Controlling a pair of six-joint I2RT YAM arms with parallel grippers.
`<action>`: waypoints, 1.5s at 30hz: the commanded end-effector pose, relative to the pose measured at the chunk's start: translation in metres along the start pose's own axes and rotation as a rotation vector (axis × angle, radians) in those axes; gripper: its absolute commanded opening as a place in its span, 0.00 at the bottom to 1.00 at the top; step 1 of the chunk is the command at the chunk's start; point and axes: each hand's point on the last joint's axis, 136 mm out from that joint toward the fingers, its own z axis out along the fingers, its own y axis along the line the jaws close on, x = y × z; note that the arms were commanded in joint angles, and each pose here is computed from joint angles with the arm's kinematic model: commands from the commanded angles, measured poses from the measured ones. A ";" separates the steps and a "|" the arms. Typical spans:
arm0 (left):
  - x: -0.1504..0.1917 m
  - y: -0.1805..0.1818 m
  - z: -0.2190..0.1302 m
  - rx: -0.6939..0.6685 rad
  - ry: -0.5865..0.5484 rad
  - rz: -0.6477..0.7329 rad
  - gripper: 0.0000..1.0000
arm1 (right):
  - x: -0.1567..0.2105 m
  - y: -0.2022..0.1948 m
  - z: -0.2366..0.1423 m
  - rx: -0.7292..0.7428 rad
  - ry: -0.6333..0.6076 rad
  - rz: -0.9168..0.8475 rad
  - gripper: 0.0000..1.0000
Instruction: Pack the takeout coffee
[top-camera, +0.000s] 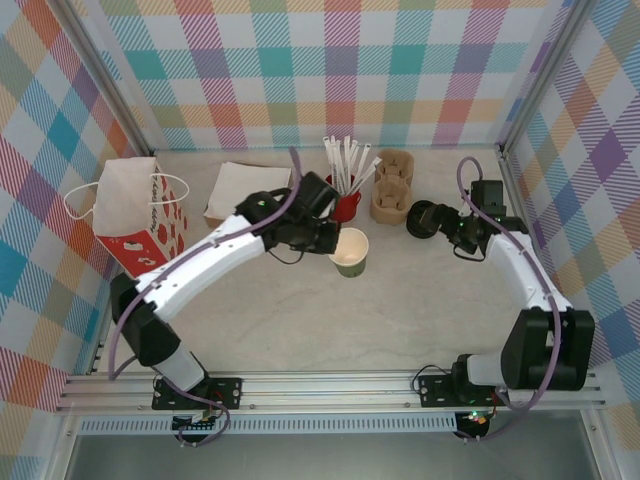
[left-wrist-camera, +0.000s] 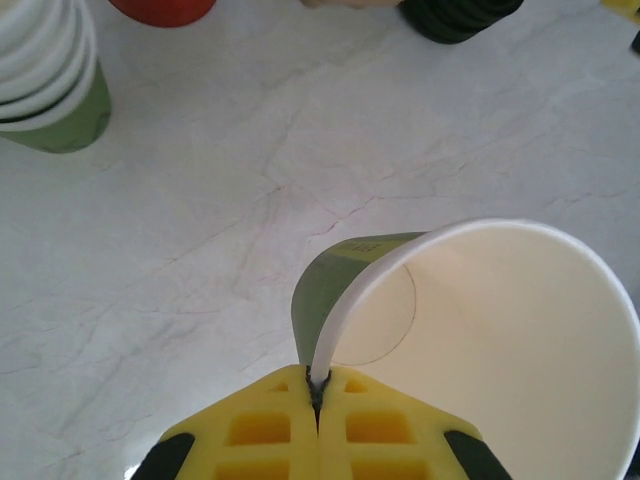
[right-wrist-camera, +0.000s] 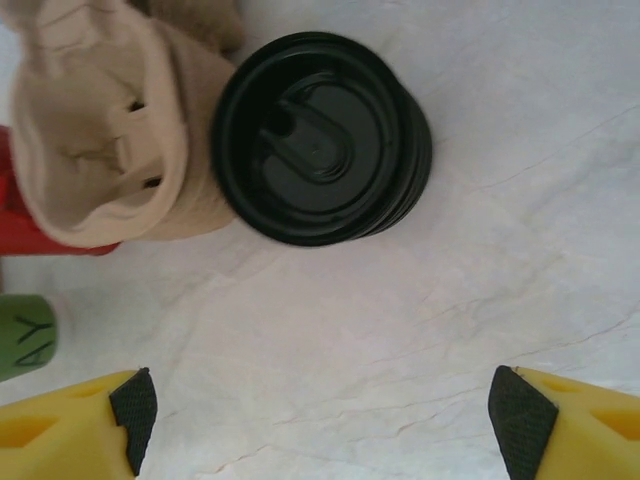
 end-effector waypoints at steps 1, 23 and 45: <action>-0.005 -0.003 0.027 -0.054 -0.040 -0.035 0.00 | -0.017 -0.007 0.008 0.059 0.003 -0.088 0.83; 0.030 0.017 0.113 -0.190 0.082 -0.080 0.13 | -0.054 -0.027 0.087 0.196 0.208 -0.287 0.51; 0.004 0.023 0.060 -0.232 -0.037 -0.057 0.52 | -0.062 -0.026 0.106 0.192 0.233 -0.295 0.26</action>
